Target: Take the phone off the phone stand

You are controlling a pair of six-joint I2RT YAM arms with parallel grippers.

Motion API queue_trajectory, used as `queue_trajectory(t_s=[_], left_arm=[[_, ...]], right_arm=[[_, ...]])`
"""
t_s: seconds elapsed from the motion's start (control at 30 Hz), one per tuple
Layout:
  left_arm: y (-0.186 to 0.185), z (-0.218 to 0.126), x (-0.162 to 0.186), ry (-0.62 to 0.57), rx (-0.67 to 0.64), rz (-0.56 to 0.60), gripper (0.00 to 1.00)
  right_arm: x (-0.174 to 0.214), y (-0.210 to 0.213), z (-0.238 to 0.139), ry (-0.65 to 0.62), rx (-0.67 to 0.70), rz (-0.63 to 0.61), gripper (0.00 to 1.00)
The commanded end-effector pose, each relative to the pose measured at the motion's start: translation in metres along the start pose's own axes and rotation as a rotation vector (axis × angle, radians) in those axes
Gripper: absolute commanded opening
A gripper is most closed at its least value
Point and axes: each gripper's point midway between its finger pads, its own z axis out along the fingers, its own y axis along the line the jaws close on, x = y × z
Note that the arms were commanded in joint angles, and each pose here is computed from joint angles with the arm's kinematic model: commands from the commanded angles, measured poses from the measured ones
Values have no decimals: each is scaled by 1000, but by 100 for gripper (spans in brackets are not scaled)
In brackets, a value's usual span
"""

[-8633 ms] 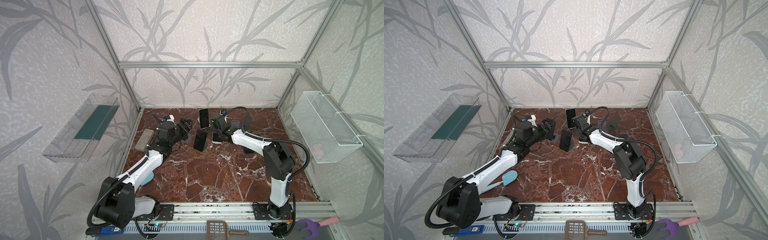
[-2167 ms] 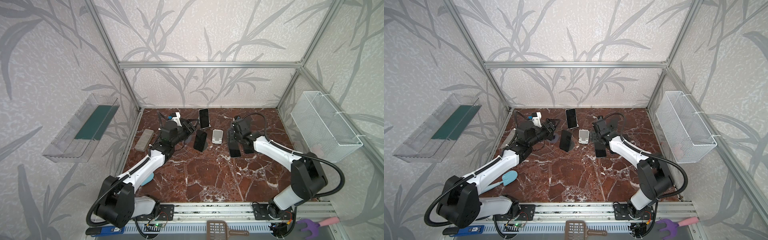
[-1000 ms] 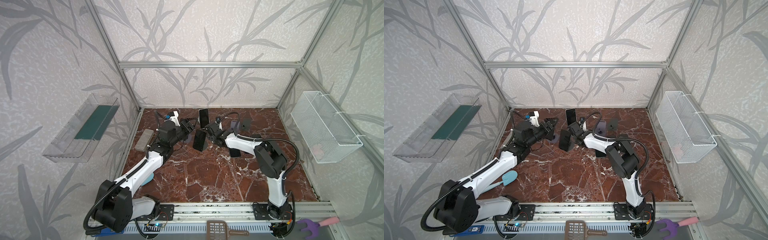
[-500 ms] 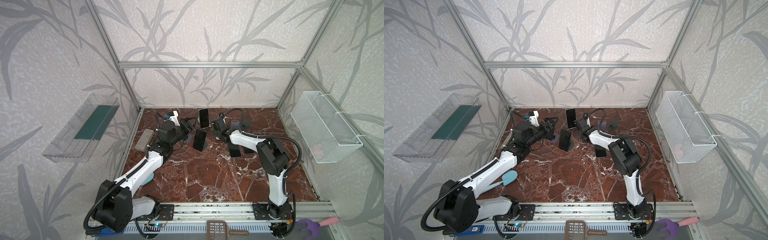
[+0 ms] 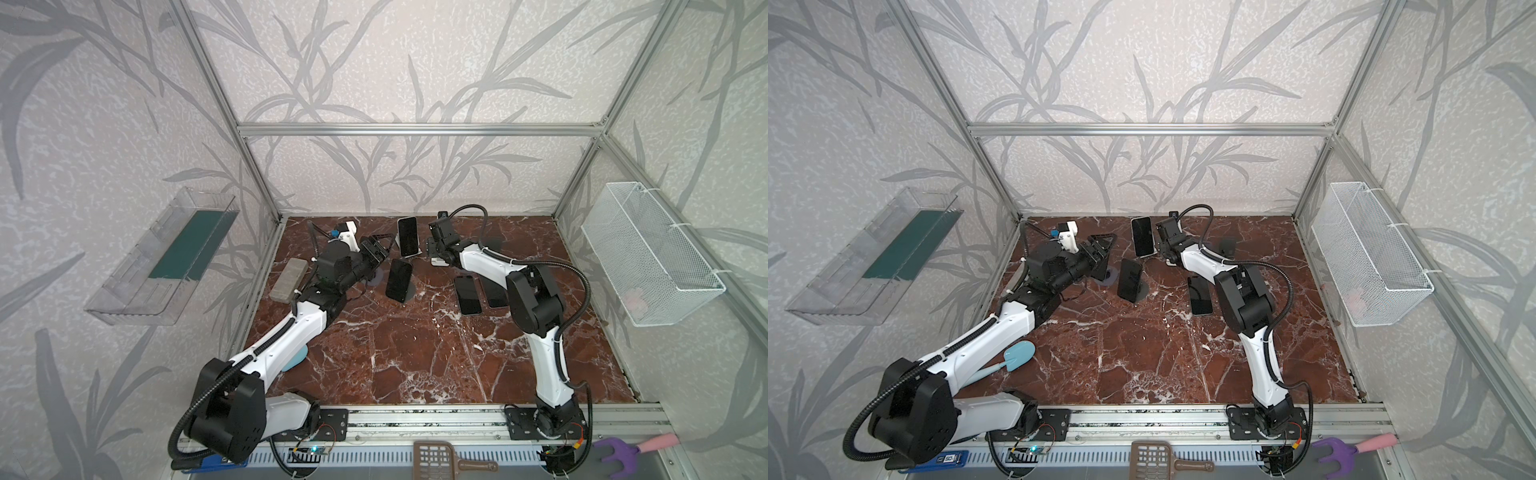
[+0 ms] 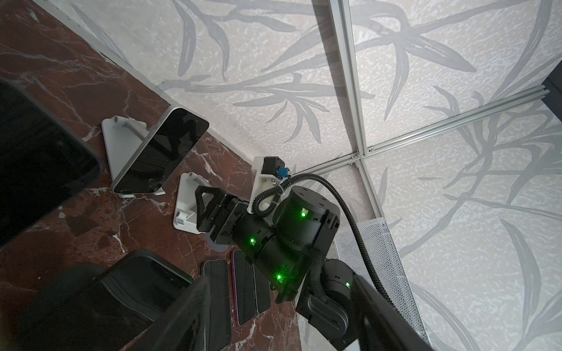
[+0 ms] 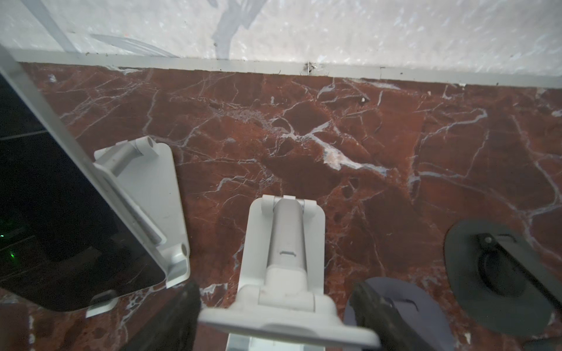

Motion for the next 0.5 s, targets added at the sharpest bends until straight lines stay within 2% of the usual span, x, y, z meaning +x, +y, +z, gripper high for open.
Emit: queue_trajectory(t_s=[0.0, 0.13, 0.27, 0.47], left_arm=[[-6, 1, -2, -2, 28, 22, 78], [-6, -1, -5, -15, 14, 59, 79], [-6, 0, -5, -10, 8, 76, 80], [2, -3, -12, -22, -74, 181, 82]], right_arm=[[-6, -3, -12, 32, -1, -21, 89], [-22, -5, -34, 18, -13, -39, 95], [-33, -8, -62, -12, -47, -31, 96], [-30, -14, -110, -76, -113, 1, 96]])
